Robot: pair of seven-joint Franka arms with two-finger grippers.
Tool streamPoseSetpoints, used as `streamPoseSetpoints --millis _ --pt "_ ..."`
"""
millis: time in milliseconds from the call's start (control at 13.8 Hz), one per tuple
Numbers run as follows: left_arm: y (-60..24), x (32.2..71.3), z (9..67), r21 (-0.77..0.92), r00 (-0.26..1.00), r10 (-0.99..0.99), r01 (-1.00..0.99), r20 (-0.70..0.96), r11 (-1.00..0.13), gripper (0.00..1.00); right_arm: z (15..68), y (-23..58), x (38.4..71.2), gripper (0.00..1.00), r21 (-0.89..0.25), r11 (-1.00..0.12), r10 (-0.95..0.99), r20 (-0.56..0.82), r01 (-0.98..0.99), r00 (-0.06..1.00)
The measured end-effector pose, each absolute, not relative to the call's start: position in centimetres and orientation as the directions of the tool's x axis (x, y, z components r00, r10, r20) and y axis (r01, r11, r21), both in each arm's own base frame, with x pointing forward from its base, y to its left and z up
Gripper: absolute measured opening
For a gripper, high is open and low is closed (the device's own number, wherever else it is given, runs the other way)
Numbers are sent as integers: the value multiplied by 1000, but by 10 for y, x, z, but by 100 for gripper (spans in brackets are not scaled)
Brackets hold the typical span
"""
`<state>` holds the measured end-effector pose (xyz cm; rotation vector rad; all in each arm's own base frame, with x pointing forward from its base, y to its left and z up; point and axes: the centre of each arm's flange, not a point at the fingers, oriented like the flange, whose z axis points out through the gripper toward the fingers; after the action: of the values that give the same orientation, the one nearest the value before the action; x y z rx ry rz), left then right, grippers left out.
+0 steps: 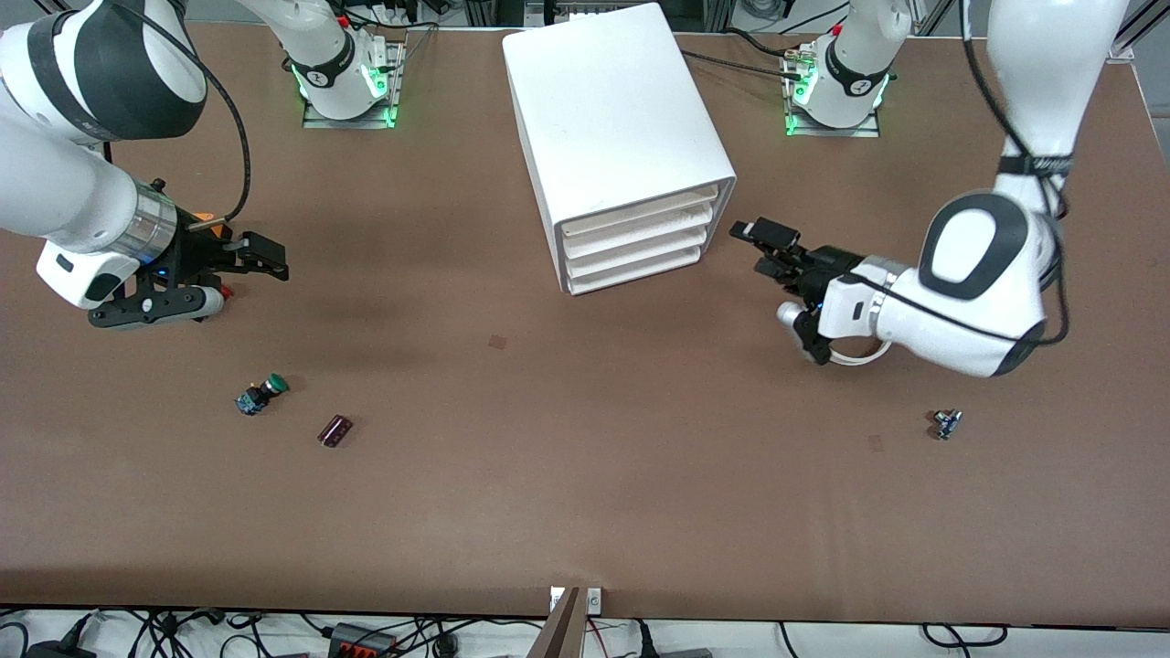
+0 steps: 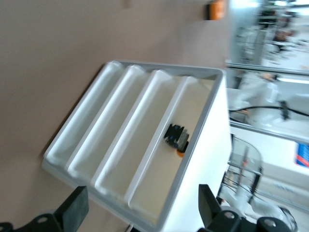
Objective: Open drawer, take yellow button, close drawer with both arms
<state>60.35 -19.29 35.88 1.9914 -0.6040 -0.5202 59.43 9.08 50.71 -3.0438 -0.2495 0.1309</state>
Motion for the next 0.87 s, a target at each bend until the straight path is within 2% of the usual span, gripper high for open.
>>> streamPoseSetpoints --millis 217,506,722,795,867 --pt "-203 600 288 965 786 -618 -149 -18 -217 100 506 99 594 100 -91 -981 180 -79 172 981" --pt "-223 560 222 998 792 -609 -61 38 -16 100 501 99 596 100 -91 -981 178 -81 170 981" --pt "-236 538 211 999 780 -624 -30 48 39 67 501 97 597 100 -90 -982 175 -80 167 981" --pt "-241 533 210 998 777 -626 -25 57 59 62 501 97 597 100 -90 -982 174 -80 167 982" --pt "-246 526 207 997 779 -625 -13 58 77 62 501 96 597 100 -90 -982 173 -79 166 982"
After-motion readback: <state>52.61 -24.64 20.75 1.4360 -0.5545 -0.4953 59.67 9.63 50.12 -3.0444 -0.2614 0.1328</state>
